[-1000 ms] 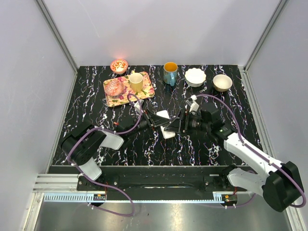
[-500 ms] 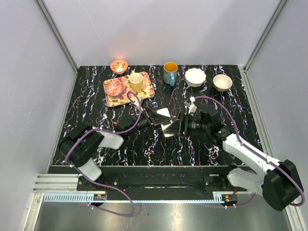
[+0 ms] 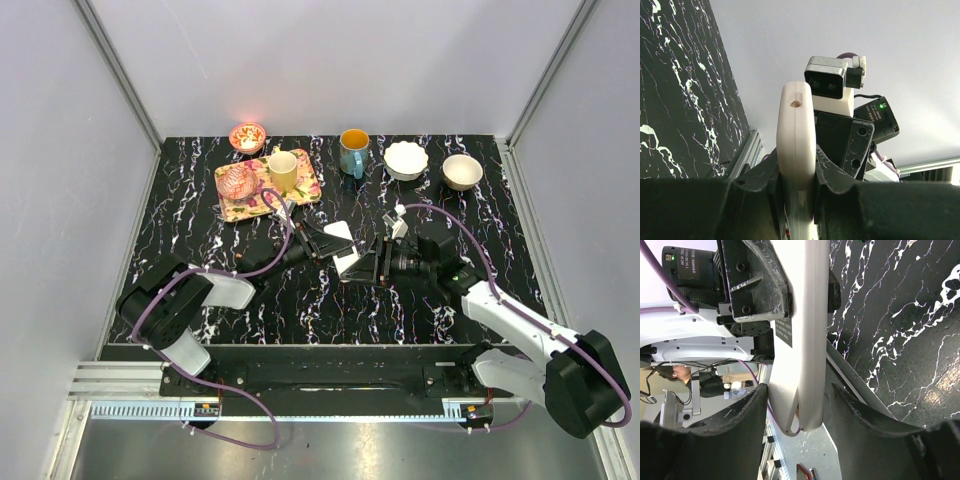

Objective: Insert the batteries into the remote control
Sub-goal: Load the battery cover into the remote control.

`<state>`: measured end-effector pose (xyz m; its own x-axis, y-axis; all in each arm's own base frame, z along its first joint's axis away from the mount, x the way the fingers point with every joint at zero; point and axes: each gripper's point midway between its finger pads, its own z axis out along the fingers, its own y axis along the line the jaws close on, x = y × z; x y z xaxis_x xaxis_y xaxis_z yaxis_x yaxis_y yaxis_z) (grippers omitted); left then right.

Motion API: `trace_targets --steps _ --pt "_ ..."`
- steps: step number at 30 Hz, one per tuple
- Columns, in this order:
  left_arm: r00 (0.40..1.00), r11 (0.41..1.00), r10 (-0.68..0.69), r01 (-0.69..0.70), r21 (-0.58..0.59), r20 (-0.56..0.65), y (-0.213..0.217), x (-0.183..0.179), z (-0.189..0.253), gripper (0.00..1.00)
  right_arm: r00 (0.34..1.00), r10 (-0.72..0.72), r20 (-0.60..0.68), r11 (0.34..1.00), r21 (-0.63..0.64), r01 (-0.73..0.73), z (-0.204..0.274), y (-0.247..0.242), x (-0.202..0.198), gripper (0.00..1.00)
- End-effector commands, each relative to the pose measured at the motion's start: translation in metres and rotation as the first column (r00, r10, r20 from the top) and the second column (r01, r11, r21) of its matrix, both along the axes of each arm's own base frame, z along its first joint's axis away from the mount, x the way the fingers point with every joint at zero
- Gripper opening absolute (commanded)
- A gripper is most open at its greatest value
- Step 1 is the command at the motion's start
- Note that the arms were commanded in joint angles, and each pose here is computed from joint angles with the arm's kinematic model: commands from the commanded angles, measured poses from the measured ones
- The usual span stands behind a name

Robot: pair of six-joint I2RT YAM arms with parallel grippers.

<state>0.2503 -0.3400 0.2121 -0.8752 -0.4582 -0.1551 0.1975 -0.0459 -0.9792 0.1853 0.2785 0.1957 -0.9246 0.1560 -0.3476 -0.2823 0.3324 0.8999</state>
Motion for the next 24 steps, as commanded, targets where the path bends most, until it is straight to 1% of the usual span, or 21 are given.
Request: trace_targets --steps 1,6,13,17,18,19,21,24 --pt "0.937 0.961 0.055 0.044 -0.274 0.344 0.022 -0.024 0.102 0.0 1.0 0.007 0.026 0.999 0.053 -0.009 0.011 0.002 0.002 0.56" --pt "0.937 0.96 0.057 0.043 -0.276 0.345 0.023 -0.025 0.103 0.0 1.0 0.005 0.019 0.998 0.061 -0.006 0.01 0.001 0.002 0.46" --pt "0.937 0.96 0.059 0.041 -0.277 0.344 0.024 -0.026 0.103 0.0 1.0 0.008 0.006 0.998 0.065 -0.009 0.008 0.001 0.002 0.38" --pt "0.937 0.96 0.06 0.039 -0.276 0.344 0.024 -0.026 0.102 0.0 1.0 0.013 0.003 0.998 0.063 -0.013 0.007 0.002 0.001 0.3" --pt "0.938 0.96 0.058 0.042 -0.278 0.342 0.024 -0.027 0.102 0.0 1.0 0.014 0.005 0.998 0.06 -0.014 0.006 0.001 0.001 0.27" --pt "0.937 0.96 0.058 0.042 -0.278 0.344 0.025 -0.027 0.103 0.0 1.0 0.014 0.006 0.998 0.061 -0.014 0.006 0.001 0.001 0.16" --pt "0.939 0.96 0.055 0.045 -0.278 0.34 0.024 -0.027 0.103 0.0 1.0 0.017 -0.001 0.998 0.058 -0.017 0.004 0.002 0.002 0.0" --pt "0.943 0.96 0.034 0.061 -0.272 0.331 0.022 -0.03 0.1 0.0 1.0 0.017 -0.023 0.999 0.052 -0.015 0.0 0.003 0.003 0.0"
